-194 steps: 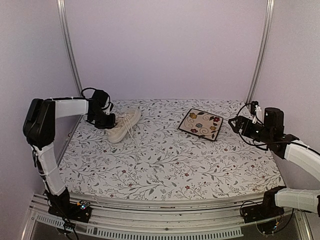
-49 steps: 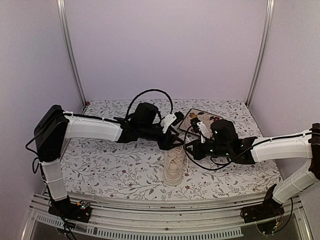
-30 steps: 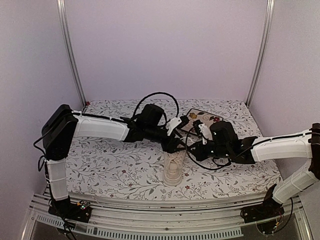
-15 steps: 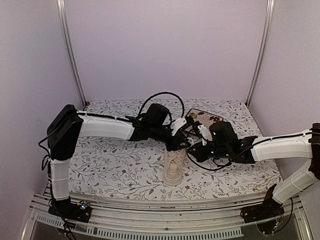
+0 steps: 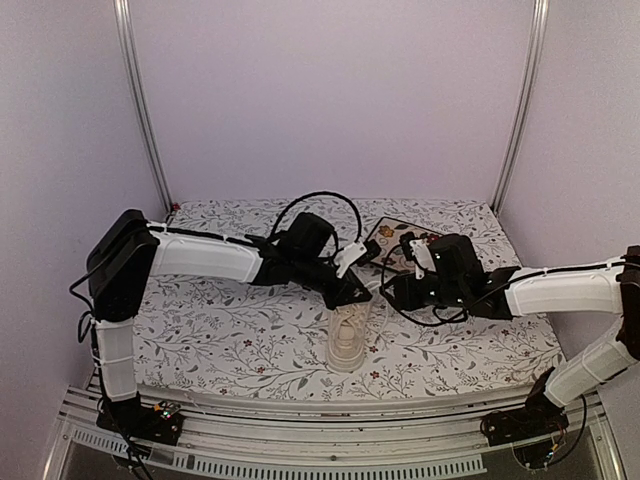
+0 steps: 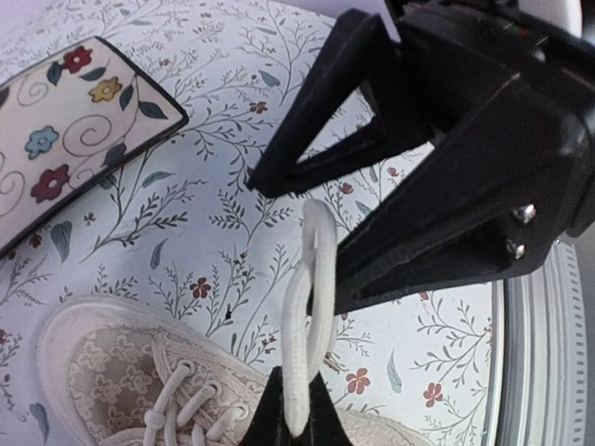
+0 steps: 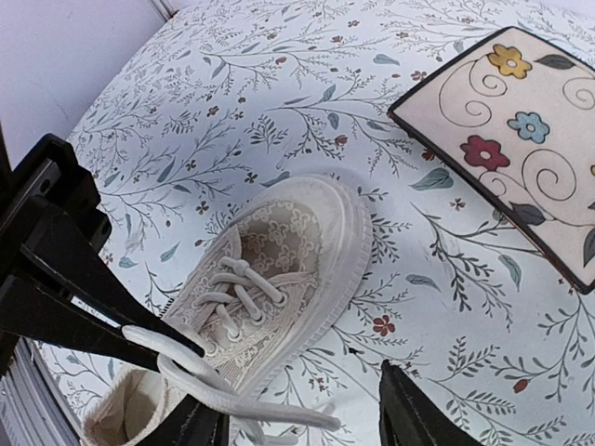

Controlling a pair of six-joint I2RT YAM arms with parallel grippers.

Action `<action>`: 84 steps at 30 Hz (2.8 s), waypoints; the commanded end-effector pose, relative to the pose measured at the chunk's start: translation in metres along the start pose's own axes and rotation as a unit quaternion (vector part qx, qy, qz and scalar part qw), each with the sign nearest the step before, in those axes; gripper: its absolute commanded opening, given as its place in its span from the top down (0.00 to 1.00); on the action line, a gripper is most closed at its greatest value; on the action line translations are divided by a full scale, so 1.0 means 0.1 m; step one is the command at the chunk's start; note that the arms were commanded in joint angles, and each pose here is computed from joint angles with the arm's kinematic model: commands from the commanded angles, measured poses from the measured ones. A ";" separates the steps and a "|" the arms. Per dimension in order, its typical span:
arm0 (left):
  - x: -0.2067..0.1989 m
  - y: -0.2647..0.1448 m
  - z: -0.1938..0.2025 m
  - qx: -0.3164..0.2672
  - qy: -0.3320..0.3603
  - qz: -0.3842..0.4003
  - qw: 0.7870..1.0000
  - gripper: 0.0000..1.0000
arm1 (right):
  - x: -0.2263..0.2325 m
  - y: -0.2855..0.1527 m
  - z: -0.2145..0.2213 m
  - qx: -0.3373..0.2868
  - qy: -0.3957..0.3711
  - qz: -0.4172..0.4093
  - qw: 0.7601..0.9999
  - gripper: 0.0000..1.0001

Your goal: Tie the shoes

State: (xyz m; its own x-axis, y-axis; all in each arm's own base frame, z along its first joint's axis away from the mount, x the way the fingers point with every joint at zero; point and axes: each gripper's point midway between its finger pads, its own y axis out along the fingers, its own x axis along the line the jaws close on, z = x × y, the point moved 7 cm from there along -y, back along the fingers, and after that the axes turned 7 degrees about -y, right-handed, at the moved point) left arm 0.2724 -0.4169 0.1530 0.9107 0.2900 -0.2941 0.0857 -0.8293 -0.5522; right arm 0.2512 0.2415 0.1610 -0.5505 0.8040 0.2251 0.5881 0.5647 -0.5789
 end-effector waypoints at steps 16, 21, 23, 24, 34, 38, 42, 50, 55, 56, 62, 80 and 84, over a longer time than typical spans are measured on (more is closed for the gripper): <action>0.42 -0.29 0.07 0.034 -0.179 0.046 0.982 1.00 | -0.09 -0.12 0.40 -0.012 0.101 -0.089 0.991 0.22; 0.42 -0.31 0.06 0.034 -0.176 0.050 0.983 1.00 | 0.05 -0.01 0.38 -0.007 0.100 -0.109 0.989 0.35; 0.42 -0.31 0.07 0.035 -0.176 0.053 0.982 1.00 | 0.08 0.05 0.35 -0.009 0.104 -0.112 0.988 0.38; 0.42 -0.30 0.08 0.036 -0.176 0.057 0.982 1.00 | 0.09 0.09 0.35 -0.010 0.107 -0.113 0.988 0.42; 0.42 -0.30 0.08 0.037 -0.174 0.065 0.982 1.00 | 0.13 0.27 0.15 -0.032 0.096 -0.107 0.989 0.58; 0.42 -0.28 0.07 0.038 -0.175 0.067 0.981 1.00 | 0.17 0.30 0.07 -0.038 0.078 -0.116 0.989 0.62; 0.42 -0.27 0.08 0.040 -0.176 0.068 0.981 1.00 | 0.18 0.34 0.04 -0.040 0.071 -0.113 0.990 0.63; 0.42 -0.27 0.07 0.040 -0.175 0.073 0.981 1.00 | 0.14 0.43 0.03 -0.041 0.057 -0.094 0.993 0.62; 0.41 -0.28 0.06 0.039 -0.175 0.076 0.981 1.00 | 0.14 0.53 0.01 -0.035 0.037 -0.087 0.995 0.62; 0.41 -0.28 0.06 0.039 -0.174 0.076 0.981 1.00 | 0.14 0.56 0.01 -0.033 0.034 -0.086 0.995 0.62; 0.42 -0.29 0.04 0.037 -0.173 0.071 0.982 1.00 | 0.12 0.65 0.08 -0.016 0.025 -0.082 0.996 0.68; 0.47 -0.32 -0.04 0.012 -0.183 0.059 0.981 1.00 | 0.31 -0.07 0.09 -0.005 0.033 -0.175 0.984 0.97; 0.47 -0.30 -0.07 0.008 -0.184 0.061 0.981 1.00 | 0.39 -0.11 -0.04 -0.013 0.040 -0.200 0.979 0.97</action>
State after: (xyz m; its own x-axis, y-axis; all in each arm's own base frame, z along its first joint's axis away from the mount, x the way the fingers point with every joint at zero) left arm 0.3084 -0.3788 0.1553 0.7019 0.3488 -0.6210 -0.0462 -0.8477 -0.5284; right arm 0.2296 0.2608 0.1709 -0.6825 0.5776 0.4478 0.4095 0.8097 -0.4203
